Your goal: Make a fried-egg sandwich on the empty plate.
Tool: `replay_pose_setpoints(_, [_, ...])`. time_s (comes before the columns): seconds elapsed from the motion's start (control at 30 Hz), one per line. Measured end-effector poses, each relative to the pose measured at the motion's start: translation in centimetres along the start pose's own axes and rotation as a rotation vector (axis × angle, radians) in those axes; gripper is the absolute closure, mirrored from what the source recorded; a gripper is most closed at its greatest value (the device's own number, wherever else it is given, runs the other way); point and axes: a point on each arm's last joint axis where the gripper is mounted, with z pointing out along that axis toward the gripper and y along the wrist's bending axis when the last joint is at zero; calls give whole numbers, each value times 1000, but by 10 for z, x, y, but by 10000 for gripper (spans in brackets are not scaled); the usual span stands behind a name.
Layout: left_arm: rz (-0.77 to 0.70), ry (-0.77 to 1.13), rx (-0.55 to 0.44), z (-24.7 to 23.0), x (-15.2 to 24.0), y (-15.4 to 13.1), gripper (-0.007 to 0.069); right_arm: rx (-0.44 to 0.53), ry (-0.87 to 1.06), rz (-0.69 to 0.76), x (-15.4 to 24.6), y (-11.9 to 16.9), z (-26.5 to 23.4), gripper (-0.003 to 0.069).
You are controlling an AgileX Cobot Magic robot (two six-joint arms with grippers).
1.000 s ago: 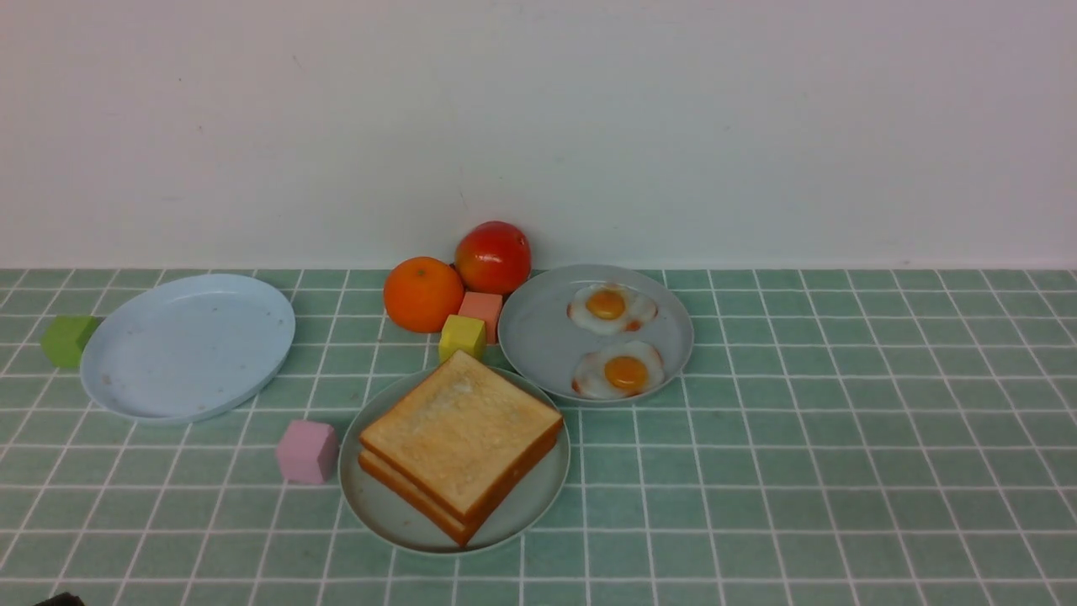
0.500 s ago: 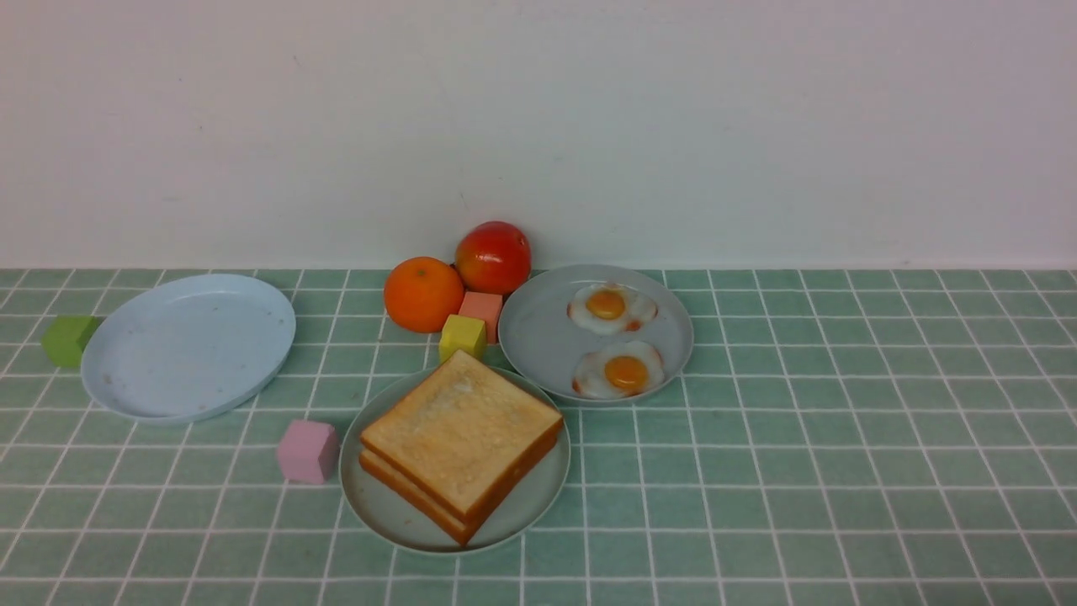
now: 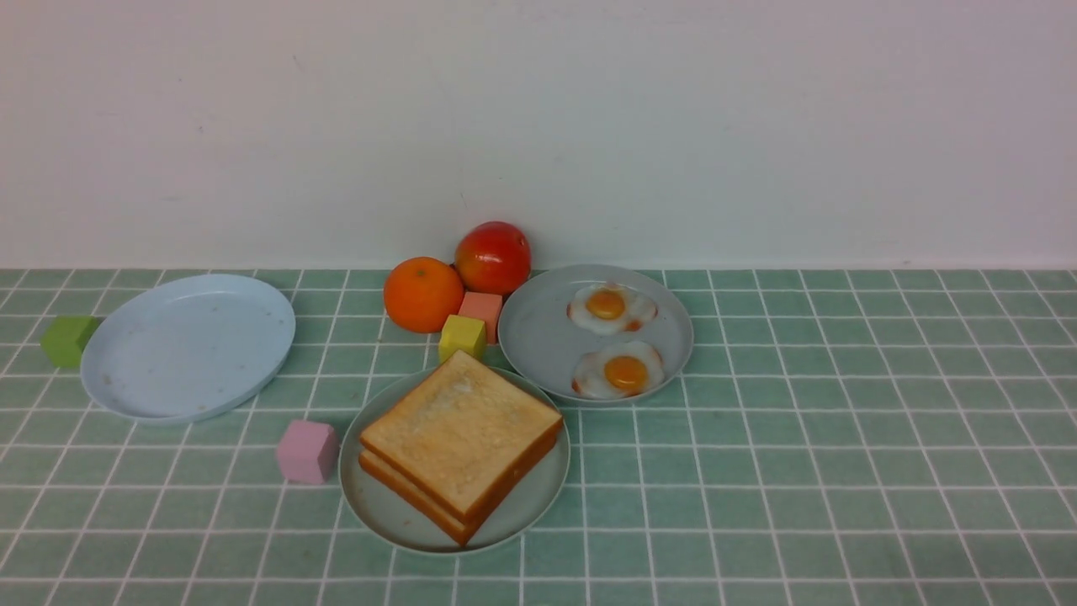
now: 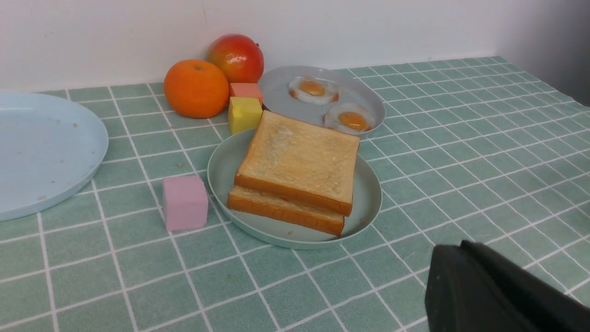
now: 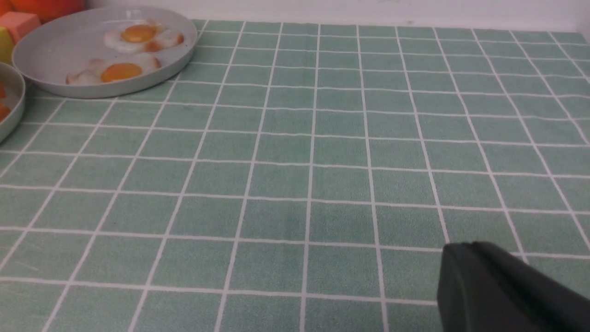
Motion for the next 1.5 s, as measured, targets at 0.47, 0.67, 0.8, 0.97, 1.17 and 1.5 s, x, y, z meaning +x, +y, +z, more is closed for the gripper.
replay_pose_setpoints(0.47, [0, 1, -1, 0, 0, 0, 625, -3, 4, 2, 0, 0, 0, 671])
replay_pose_setpoints(0.67, [0, 1, -1, 0, 0, 0, 621, -3, 4, 2, 0, 0, 0, 668])
replay_pose_setpoints(0.8, [1, 1, -1, 0, 0, 0, 619, -3, 4, 2, 0, 0, 0, 665])
replay_pose_setpoints(0.97, [-3, -60, -18, -1, -4, -2, 630, -3, 4, 2, 0, 0, 0, 663])
replay_pose_setpoints(1.17, [77, -277, -117, 5, -7, -4, 638, -3, 4, 2, 0, 0, 0, 659])
replay_pose_setpoints(1.5, [-70, -218, -458, 19, 40, 23, 638, -3, 4, 2, 0, 0, 0, 652])
